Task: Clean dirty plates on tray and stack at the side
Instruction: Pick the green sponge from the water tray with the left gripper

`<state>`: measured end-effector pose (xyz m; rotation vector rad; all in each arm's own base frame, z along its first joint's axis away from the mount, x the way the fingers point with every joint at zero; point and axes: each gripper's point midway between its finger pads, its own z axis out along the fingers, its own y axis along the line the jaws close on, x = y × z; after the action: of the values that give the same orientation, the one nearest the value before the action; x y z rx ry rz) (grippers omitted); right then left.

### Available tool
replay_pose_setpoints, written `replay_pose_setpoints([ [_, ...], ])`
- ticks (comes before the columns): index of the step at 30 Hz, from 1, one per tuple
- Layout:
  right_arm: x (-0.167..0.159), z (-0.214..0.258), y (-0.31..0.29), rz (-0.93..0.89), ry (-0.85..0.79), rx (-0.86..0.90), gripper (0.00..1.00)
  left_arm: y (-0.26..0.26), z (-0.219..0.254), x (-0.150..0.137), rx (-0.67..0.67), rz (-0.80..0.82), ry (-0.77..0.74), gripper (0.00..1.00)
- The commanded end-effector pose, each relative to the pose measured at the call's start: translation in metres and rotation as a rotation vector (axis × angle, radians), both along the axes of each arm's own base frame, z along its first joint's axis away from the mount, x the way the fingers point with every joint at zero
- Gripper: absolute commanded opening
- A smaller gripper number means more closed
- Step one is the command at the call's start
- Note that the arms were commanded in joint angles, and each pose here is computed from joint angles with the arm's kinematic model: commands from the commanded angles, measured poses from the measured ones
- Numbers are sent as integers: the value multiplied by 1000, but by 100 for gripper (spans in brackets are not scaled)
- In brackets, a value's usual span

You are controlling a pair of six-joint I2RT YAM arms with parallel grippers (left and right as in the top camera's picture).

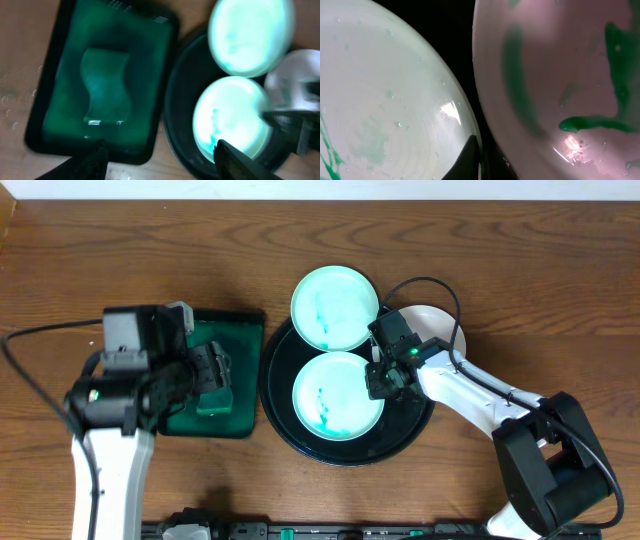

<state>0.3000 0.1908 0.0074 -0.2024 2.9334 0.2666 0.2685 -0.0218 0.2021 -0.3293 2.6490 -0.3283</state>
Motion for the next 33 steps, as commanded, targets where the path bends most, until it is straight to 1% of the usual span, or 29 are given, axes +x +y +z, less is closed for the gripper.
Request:
replay_pose_setpoints([
  [1, 7, -5, -13, -23, -16, -49, 1, 30, -27, 5, 100, 198, 122, 66],
  [3, 7, -5, -13, -19, -16, -49, 1, 42, -45, 7, 149, 268, 191, 63],
  [5, 7, -5, -13, -13, -18, -50, 1, 50, -63, 9, 186, 302, 254, 62],
  [8, 6, -5, -13, -12, -17, -51, 1, 51, -90, 20, 200, 296, 327, 61],
  [10, 6, -5, -13, -8, -18, -51, 1, 51, -110, 25, 207, 287, 378, 58],
  [15, 6, -5, -14, -5, -15, -54, 1, 52, -158, 33, 220, 271, 489, 55],
  [17, 6, -5, -14, -5, -15, -54, 1, 51, -176, 35, 217, 262, 522, 51],
  [19, 6, -5, -14, -5, -15, -54, 1, 48, -191, 35, 208, 244, 553, 45],
  [20, 6, -5, -14, -5, -15, -54, 1, 44, -199, 36, 189, 218, 567, 38],
  [22, 6, -5, -14, -5, -15, -54, 1, 39, -204, 37, 168, 190, 572, 21],
  [23, 6, -5, -14, -5, -15, -54, 1, 39, -204, 38, 168, 187, 571, 9],
  [24, 6, -5, -14, -5, -15, -54, 1, 38, -203, 38, 163, 178, 568, 7],
  [27, 6, -5, -14, -6, -15, -53, 1, 29, -193, 41, 115, 117, 546, 8],
  [30, 6, -5, -14, -5, -14, -54, 1, 27, -172, 43, 107, 113, 502, 7],
  [33, 6, -5, -14, -5, -15, -54, 1, 28, -143, 46, 107, 116, 420, 7],
])
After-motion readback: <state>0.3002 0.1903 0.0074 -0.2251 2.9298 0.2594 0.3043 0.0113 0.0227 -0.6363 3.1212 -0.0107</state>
